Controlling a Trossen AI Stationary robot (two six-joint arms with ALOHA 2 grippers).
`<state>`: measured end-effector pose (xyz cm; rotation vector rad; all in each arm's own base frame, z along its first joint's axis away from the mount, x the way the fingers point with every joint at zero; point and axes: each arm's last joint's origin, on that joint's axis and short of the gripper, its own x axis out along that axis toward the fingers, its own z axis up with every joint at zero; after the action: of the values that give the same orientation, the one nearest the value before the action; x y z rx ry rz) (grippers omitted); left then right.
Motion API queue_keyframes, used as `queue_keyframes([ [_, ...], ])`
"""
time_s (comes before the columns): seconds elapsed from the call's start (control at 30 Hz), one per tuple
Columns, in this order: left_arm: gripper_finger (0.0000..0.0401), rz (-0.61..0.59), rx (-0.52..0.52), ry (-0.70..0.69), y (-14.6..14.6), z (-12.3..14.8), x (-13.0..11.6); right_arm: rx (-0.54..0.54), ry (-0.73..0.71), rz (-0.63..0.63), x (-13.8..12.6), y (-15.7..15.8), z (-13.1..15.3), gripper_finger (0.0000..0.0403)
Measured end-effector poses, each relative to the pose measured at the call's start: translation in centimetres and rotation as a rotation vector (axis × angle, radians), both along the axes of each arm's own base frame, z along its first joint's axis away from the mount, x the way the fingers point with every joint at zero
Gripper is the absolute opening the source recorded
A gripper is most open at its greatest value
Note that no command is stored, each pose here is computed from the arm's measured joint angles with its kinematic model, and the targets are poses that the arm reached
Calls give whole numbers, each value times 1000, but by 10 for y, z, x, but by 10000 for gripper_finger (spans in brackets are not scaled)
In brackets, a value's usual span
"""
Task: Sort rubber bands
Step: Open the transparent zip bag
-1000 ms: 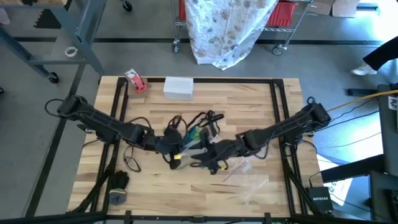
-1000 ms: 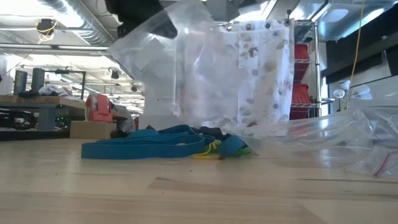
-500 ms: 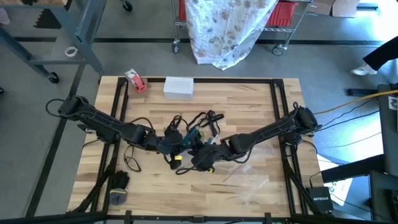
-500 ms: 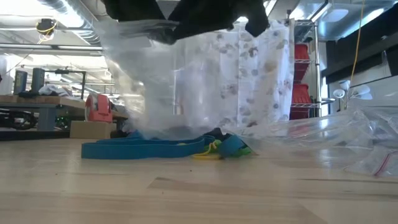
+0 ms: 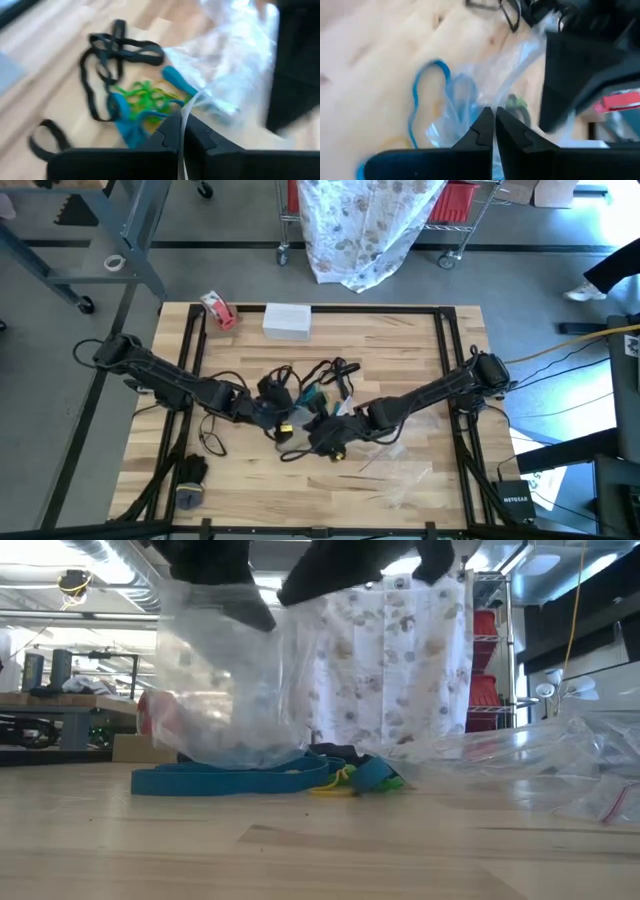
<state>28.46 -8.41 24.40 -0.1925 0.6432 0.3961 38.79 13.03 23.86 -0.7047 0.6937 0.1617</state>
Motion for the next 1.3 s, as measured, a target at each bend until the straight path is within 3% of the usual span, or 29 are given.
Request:
queue_keyframes([
  [0.33,1,129,228,-28,5,3,-2,246,-24,-131,8,0,-8,2],
  [0.47,1,165,295,-39,2,4,-4,396,-79,-231,17,-3,-11,2],
  [0.67,1,169,468,-39,-12,7,-11,461,-78,-352,25,-9,-29,2],
  [0.83,1,101,492,-24,-28,5,-20,463,-80,-341,32,-5,-43,3],
  [0.97,0,64,427,19,-39,-2,-33,445,-76,-300,37,-4,-54,3],
  [1.3,0,207,131,39,-54,-28,-68,466,-126,-264,55,-1,-92,3],
])
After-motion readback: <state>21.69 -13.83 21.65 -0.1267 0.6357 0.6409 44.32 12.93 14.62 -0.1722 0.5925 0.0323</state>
